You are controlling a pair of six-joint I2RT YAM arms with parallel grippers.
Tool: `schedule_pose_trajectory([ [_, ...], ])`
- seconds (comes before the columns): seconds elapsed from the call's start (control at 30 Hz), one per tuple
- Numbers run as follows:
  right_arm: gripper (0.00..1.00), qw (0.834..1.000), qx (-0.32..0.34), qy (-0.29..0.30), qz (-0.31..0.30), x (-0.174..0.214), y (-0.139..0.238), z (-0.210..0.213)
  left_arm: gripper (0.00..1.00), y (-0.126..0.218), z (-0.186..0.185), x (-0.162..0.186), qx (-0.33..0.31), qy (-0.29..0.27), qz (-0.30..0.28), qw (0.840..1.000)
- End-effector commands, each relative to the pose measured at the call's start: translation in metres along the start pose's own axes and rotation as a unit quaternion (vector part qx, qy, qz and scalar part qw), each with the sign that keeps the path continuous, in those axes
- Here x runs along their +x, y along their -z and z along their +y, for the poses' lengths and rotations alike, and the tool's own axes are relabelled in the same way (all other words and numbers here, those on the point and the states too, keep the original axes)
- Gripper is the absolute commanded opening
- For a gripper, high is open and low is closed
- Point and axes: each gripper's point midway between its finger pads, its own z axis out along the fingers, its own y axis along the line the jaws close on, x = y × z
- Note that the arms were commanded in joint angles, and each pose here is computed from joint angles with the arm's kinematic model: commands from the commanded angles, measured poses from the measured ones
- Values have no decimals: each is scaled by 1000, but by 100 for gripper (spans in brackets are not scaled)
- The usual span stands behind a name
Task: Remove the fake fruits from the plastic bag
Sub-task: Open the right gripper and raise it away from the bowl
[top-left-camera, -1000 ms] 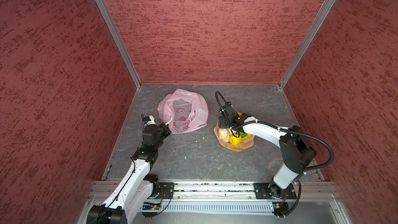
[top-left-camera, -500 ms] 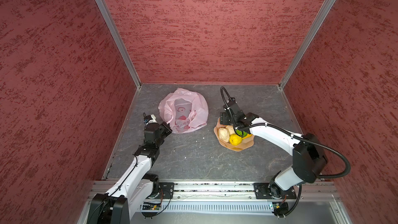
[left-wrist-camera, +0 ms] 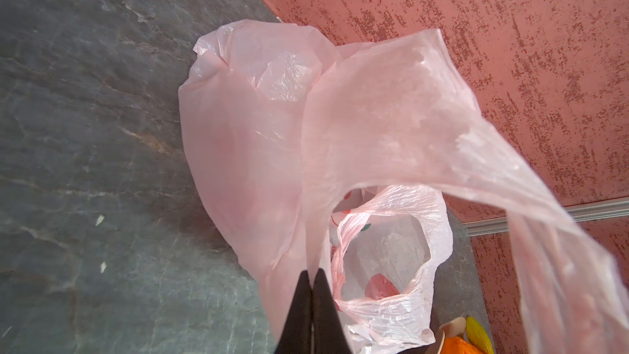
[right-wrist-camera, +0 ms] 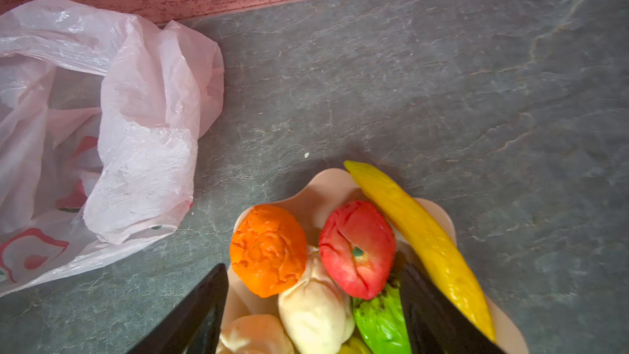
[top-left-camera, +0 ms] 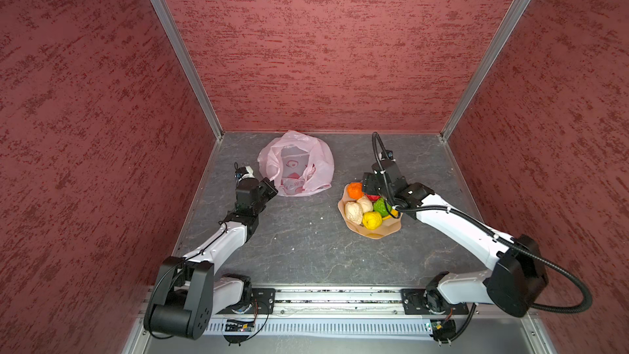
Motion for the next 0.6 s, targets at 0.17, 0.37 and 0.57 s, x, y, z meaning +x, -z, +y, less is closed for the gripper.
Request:
schedule_pose_trajectory([
  [0.17,81,998,33,-45,-36,-14,16,-56,0,-35,-36,-20,37,-21,-24,999],
  [0.37,82,995,53,-67,-48,-20,19,-88,0,-52,-49,-25,39,-36,-26,998],
  [0.57,82,992,68,-88,-58,-26,15,-113,0,-66,-57,-25,35,-59,-16,997],
])
